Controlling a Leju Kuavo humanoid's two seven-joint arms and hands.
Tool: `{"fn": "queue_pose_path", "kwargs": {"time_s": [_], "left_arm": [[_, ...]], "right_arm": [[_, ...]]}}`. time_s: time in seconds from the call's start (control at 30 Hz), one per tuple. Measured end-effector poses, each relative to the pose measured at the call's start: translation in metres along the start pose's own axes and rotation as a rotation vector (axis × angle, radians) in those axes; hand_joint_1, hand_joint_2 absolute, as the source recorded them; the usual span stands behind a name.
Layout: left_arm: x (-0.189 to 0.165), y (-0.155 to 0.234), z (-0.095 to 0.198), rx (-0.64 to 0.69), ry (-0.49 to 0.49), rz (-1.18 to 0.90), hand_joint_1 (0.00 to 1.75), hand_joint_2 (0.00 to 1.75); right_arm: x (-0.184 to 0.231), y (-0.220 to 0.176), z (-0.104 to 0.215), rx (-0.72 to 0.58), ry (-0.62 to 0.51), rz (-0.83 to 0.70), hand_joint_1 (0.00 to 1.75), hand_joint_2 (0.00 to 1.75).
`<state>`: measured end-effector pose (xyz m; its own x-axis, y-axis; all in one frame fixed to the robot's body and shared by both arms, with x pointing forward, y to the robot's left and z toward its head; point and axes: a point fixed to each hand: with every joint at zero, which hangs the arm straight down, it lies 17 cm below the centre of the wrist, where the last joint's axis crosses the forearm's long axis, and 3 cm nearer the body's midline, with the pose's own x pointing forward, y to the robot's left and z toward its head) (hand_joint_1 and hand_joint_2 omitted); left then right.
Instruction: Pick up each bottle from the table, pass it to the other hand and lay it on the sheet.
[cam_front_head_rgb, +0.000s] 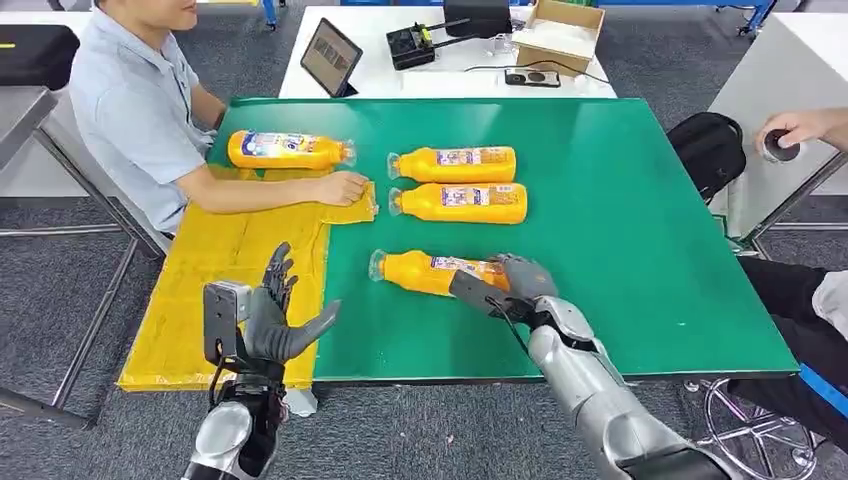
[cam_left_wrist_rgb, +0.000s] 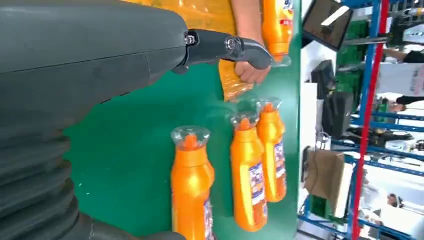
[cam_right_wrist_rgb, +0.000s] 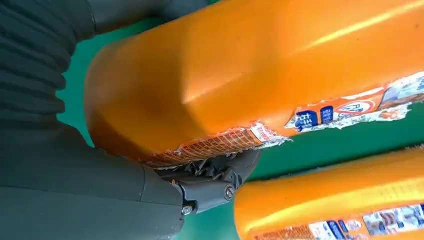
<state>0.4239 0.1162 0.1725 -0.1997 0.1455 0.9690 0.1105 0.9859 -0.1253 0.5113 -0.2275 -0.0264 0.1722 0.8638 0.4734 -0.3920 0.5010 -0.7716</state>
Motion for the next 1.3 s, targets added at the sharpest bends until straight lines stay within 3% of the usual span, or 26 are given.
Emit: {"fn": "queue_pose_path", "kwargs": {"time_s": [0.2, 0.4, 0.67, 0.73, 0.77, 0.83, 0.87, 0.93, 1.0, 1.13, 1.3], "left_arm": [[0.005, 0.006, -0.003, 0.012, -0.03, -0.008, 0.0, 1.75], [0.015, 0.013, -0.005, 0.041, -0.087, -0.021, 0.0, 1.75], [0.016, 0.014, -0.005, 0.046, -0.094, -0.026, 0.0, 1.75], [0.018, 0.014, 0.0, 0.055, -0.119, -0.053, 0.0, 1.75], [0.014, 0.013, 0.011, 0.065, -0.125, -0.062, 0.0, 1.75], [0.007, 0.011, 0.037, 0.075, -0.119, -0.029, 0.0, 1.75], [0.003, 0.006, 0.054, 0.059, -0.09, 0.024, 0.0, 1.75], [0.003, -0.006, 0.064, 0.015, -0.079, 0.058, 0.0, 1.75], [0.005, -0.022, 0.071, -0.039, -0.083, 0.062, 0.0, 1.75], [0.012, -0.05, 0.083, -0.133, -0.115, 0.049, 0.0, 1.75], [0.018, -0.075, 0.094, -0.224, -0.147, 0.028, 0.0, 1.75]], "right_arm": [[0.004, 0.001, 0.0, 0.017, -0.044, -0.054, 1.75, 1.75], [0.033, 0.002, 0.011, 0.0, -0.225, -0.326, 1.75, 1.75], [0.034, 0.003, 0.013, -0.004, -0.235, -0.353, 1.75, 1.75], [0.045, 0.004, 0.024, -0.017, -0.3, -0.514, 1.75, 1.75], [0.052, 0.005, 0.04, -0.043, -0.356, -0.667, 1.75, 1.75], [0.062, -0.003, 0.072, -0.13, -0.442, -0.83, 1.75, 1.75], [0.073, -0.02, 0.098, -0.235, -0.508, -0.855, 1.75, 1.75], [0.084, -0.04, 0.119, -0.339, -0.572, -0.858, 1.75, 1.75], [0.092, -0.05, 0.13, -0.381, -0.609, -0.863, 1.52, 1.75], [0.111, -0.061, 0.145, -0.406, -0.671, -0.859, 1.45, 1.75], [0.136, -0.056, 0.153, -0.374, -0.723, -0.854, 1.55, 1.75]]}}
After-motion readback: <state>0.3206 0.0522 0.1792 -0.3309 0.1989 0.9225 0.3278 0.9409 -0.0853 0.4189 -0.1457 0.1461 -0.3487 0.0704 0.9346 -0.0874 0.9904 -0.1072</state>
